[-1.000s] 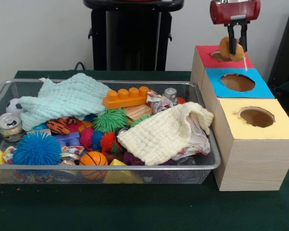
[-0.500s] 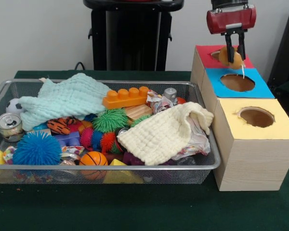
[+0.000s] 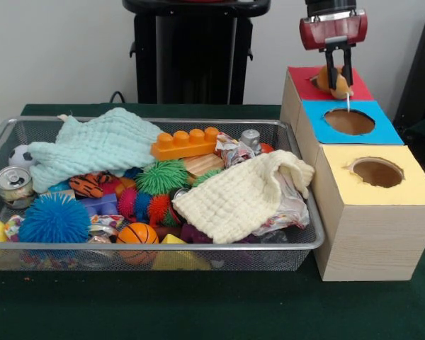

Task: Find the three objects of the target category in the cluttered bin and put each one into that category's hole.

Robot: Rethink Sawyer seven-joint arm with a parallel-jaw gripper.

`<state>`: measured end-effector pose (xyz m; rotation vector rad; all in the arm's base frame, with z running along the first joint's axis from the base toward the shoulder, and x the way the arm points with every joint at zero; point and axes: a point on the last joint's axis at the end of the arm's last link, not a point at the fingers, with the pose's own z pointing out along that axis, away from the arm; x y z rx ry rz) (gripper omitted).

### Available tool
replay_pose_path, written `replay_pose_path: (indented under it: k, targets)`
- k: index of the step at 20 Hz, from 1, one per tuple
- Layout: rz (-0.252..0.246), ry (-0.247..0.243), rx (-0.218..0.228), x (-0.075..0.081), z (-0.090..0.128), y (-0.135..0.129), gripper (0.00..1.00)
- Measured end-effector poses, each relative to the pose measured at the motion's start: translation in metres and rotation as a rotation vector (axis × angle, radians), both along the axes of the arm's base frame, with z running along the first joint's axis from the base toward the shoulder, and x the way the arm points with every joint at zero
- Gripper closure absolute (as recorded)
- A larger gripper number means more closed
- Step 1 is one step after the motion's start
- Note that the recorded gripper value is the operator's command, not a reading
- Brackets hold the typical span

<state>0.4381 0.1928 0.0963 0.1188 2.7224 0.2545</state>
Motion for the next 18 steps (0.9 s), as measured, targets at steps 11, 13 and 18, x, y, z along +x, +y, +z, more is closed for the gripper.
replay_pose_path:
  k: [11,13,18]
  targets:
    - [-0.027,-0.003,0.018,-0.021,-0.003,0.004,1.00]
    - [-0.031,-0.010,0.021,-0.022,-0.004,0.006,1.00]
    - [-0.033,-0.017,0.025,-0.023,-0.006,0.006,1.00]
